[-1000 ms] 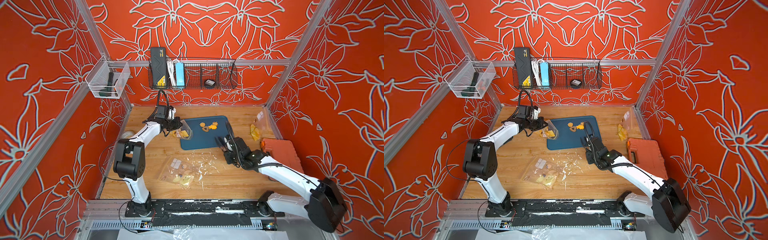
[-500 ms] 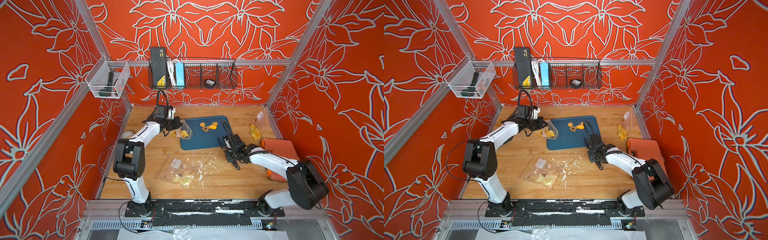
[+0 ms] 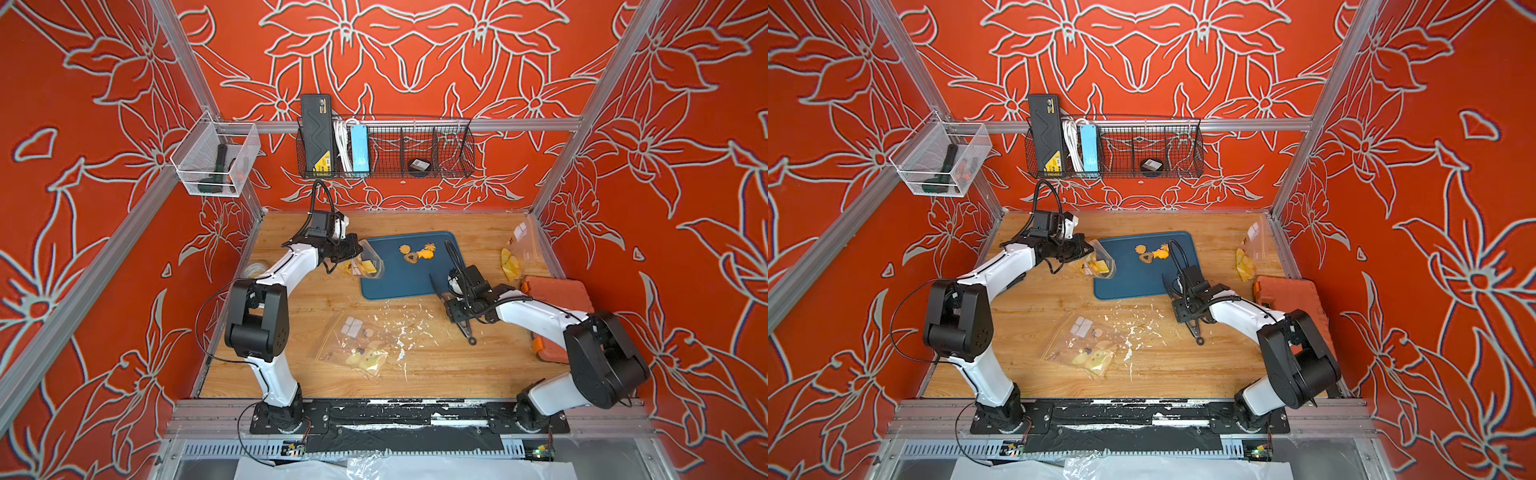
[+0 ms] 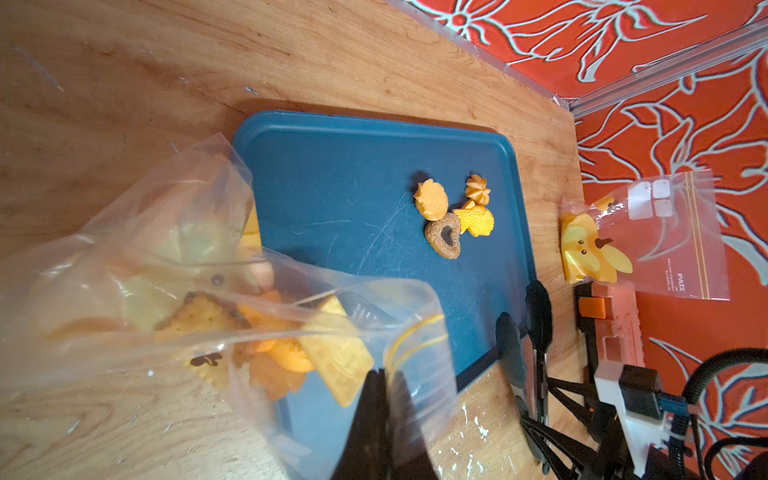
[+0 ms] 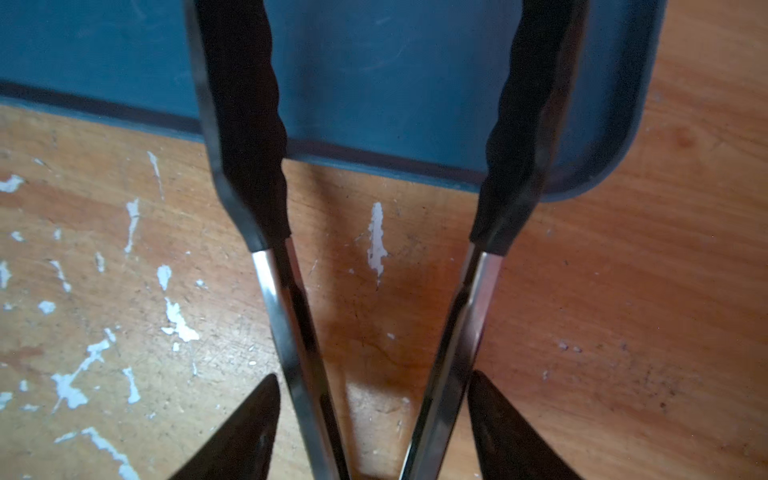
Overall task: Put the cookies into a resealable bag to prevent moisture
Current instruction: Place the clamp at the center of the board.
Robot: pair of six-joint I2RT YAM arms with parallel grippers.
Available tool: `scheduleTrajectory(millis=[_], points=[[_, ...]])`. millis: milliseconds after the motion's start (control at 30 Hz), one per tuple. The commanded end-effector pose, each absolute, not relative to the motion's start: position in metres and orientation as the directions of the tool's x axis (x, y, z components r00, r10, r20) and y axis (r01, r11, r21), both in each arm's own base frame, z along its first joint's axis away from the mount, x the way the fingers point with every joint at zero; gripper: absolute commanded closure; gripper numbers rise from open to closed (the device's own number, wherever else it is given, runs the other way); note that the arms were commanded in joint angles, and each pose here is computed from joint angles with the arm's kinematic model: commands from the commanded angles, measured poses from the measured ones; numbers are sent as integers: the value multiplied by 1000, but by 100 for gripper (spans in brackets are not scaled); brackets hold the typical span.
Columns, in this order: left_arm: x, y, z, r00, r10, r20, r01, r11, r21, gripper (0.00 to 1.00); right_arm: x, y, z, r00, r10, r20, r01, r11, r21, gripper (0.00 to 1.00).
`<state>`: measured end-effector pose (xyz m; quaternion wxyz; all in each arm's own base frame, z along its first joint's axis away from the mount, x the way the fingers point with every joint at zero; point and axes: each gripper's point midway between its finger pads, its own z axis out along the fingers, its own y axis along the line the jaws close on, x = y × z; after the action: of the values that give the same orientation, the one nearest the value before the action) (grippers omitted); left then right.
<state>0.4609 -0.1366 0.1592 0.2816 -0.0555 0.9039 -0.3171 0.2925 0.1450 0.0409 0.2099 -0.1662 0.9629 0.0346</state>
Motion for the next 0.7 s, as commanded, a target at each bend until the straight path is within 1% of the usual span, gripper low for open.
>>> scheduleTrajectory(millis=[0, 67, 133, 233, 300, 400, 533, 667], points=[[458, -132, 181, -814, -279, -509, 96, 800, -592, 100, 302, 149, 51, -850, -292, -439, -331, 944, 12, 22], [457, -129, 190, -808, -281, -518, 91, 810, -580, 100, 303, 147, 59, -843, -283, -457, -321, 947, 7, 21], [455, -126, 202, -797, -284, -533, 87, 820, -566, 100, 304, 143, 75, -826, -264, -498, -302, 953, -5, 20], [450, -120, 222, -788, -272, -552, 67, 853, -517, 100, 304, 135, 106, -778, -217, -590, -264, 964, -5, 20], [442, -123, 236, -785, -251, -566, 69, 873, -482, 100, 301, 130, 127, -741, -180, -646, -242, 970, 8, 21], [426, -136, 254, -786, -221, -577, 84, 887, -453, 100, 292, 126, 153, -703, -133, -698, -227, 973, 43, 20], [400, -163, 271, -794, -205, -572, 112, 875, -470, 100, 278, 121, 176, -680, -40, -732, -192, 973, 125, 21], [371, -199, 280, -815, -212, -538, 134, 836, -533, 100, 262, 121, 184, -695, 21, -719, -180, 963, 202, 22]])
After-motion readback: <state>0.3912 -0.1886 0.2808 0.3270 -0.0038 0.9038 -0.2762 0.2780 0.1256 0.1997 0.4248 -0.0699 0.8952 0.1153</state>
